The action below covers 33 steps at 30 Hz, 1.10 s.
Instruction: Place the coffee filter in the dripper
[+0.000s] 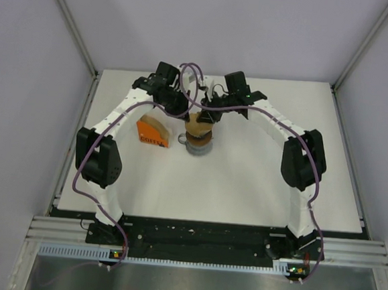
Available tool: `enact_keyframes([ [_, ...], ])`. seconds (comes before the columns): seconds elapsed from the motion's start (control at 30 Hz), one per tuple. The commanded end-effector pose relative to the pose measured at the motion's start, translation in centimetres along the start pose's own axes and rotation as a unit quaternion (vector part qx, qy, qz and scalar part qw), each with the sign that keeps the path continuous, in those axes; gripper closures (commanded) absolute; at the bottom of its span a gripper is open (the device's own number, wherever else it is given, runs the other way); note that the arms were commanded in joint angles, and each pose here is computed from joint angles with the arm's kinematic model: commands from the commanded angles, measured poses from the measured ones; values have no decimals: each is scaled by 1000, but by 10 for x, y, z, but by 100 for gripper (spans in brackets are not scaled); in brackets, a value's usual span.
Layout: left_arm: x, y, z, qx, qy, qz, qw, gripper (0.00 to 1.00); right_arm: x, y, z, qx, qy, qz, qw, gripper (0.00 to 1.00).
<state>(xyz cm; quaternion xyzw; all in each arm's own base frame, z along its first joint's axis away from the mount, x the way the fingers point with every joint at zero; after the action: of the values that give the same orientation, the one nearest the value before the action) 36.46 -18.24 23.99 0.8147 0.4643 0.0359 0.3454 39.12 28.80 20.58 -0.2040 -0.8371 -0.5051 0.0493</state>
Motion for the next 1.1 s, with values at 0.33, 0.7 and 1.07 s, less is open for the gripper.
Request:
enact_keyframes([
  [0.33,-4,17,-2,-27,-9,38,999,67,9,8,-2,-13,37,-69,997,90],
  [0.7,1,10,16,-5,-21,42,999,59,9,4,-3,-12,31,-71,997,91],
  [1.07,-5,10,10,-22,-30,68,997,91,12,18,-7,-33,33,-77,996,60],
])
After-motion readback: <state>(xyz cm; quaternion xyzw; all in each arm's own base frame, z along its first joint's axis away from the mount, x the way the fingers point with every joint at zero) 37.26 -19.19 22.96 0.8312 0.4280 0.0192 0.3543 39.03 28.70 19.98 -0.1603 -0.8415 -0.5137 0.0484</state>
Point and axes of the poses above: each gripper's point midway between its finger pads, its own z axis out along the fingers, its own x axis along the line the jaws close on, y = z × x, the point moved 8 cm from there along -z, back along the fingers, and after that the axes turned 10 degrees about z, right-handed, at the moved point
